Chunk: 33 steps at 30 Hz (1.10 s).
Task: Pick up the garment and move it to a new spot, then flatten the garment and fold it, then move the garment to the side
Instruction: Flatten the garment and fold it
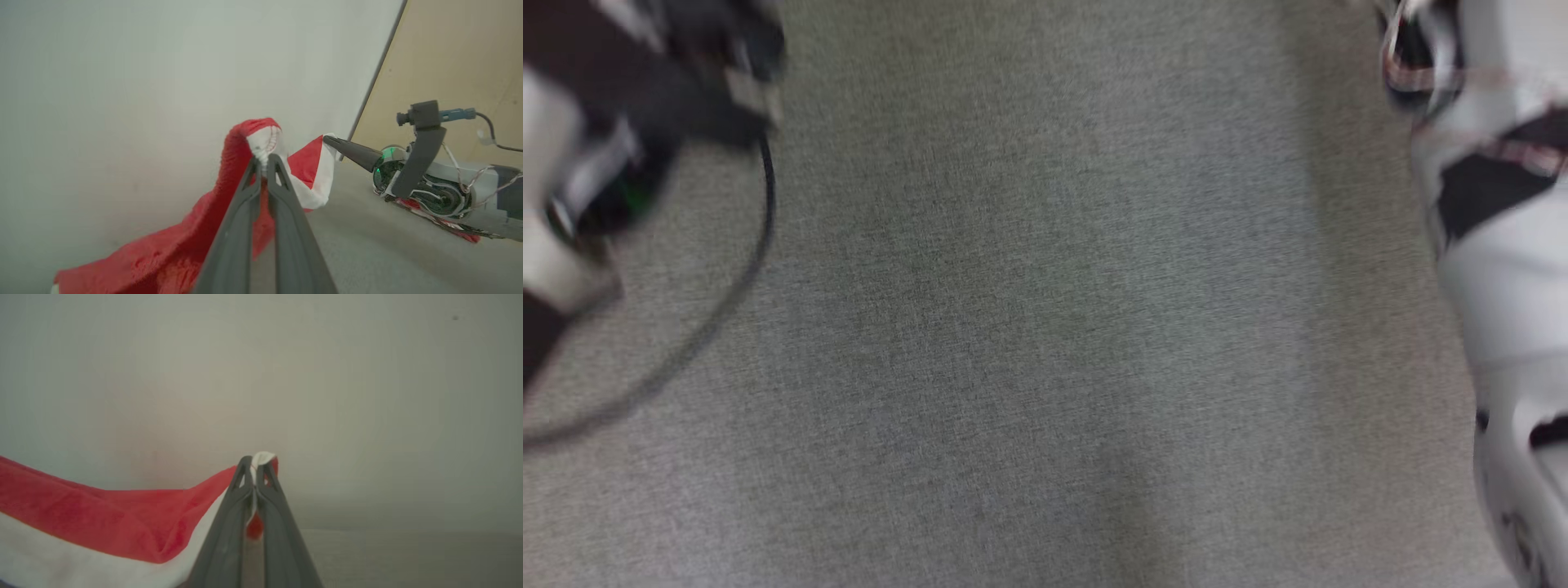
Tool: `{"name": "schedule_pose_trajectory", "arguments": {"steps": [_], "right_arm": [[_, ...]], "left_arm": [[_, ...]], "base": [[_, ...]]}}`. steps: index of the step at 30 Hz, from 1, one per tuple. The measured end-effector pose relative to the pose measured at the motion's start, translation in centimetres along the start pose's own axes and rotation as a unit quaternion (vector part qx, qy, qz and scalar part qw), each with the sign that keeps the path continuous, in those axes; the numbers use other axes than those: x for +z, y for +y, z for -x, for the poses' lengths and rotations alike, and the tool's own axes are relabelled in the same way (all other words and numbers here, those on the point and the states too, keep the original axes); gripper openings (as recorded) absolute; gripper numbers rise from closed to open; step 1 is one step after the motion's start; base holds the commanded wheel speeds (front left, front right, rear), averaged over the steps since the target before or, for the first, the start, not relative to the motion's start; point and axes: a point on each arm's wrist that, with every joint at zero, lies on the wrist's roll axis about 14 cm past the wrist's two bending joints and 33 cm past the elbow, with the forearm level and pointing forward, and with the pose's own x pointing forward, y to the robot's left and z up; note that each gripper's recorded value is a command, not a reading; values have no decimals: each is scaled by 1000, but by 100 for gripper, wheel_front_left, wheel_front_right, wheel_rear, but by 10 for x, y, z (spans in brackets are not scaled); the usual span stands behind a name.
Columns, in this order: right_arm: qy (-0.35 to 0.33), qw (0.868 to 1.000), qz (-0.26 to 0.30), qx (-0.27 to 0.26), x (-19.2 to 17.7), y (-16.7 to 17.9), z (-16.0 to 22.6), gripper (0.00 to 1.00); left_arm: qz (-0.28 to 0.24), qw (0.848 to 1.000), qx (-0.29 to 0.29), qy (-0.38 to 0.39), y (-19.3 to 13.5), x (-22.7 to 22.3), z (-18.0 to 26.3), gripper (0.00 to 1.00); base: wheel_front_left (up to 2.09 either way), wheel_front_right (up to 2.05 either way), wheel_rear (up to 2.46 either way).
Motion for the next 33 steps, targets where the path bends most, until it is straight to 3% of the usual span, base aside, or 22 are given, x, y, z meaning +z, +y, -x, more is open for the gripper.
{"name": "schedule_pose_trajectory", "arguments": {"steps": [4, 9, 15, 33], "right_arm": [[81, 996, -41, 10, -78, 17, 41, 0], [100, 992, -78, 0, -91, 10, 85, 0], [118, 986, -113, 17, -85, 26, 138, 0], [127, 987, -99, 20, -17, 25, 289, 0]], "left_arm": [[64, 996, -5, 62, -21, -57, 48, 0], [98, 991, -3, 90, -48, -64, 91, 0], [119, 988, 19, 101, -82, -56, 124, 0], [126, 986, 51, 93, -193, -5, 183, 0]], "base": [[0, 0, 0], [0, 0, 0], [0, 0, 0], [0, 0, 0]]}}
